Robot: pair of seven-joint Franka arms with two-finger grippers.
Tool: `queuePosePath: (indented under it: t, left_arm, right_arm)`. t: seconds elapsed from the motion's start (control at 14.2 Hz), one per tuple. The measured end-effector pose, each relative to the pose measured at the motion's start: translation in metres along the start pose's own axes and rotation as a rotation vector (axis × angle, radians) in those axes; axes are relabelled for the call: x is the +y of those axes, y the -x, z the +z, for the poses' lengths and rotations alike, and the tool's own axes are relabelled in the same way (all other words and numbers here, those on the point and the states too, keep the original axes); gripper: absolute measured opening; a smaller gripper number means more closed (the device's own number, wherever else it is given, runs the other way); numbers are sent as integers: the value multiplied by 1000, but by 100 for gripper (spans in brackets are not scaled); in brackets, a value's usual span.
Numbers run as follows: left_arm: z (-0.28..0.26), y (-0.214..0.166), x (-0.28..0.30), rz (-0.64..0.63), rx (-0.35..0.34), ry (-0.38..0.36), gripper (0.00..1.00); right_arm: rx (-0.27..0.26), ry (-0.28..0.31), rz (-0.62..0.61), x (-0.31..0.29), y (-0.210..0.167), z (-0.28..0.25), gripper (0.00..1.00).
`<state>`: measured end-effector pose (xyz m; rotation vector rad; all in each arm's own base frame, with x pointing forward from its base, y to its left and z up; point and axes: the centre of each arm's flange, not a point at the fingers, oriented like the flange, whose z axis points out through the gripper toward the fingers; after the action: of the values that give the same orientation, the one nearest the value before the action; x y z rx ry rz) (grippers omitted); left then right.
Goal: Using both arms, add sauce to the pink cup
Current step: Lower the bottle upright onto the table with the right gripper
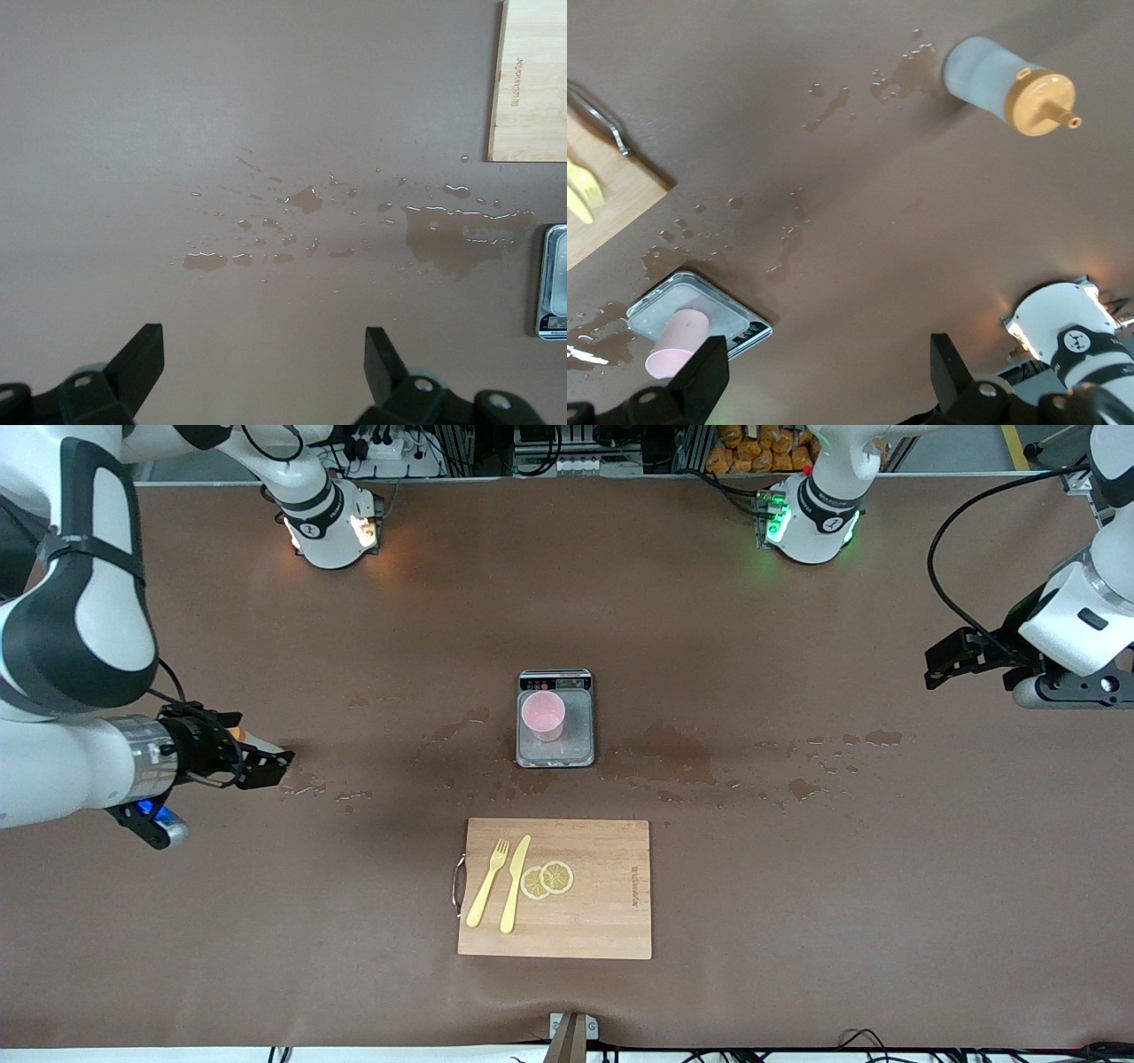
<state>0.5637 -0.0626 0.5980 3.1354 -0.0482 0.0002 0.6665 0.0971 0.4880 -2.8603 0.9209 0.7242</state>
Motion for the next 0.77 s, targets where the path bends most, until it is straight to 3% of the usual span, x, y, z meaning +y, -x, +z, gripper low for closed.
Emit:
queuePosePath:
  t: [0.14,0.49,0.77]
  left_arm:
    - [0,0,0,0,0,0,100]
    - [0,0,0,0,-1,0,100]
    - [-1,0,0,0,0,0,100]
  right_arm:
    - [42,-3,-53,6,-2,-9,100]
    - [186,-42,-327,64,-11,-60,100]
    - [330,-62,-428,75,1,-35,100]
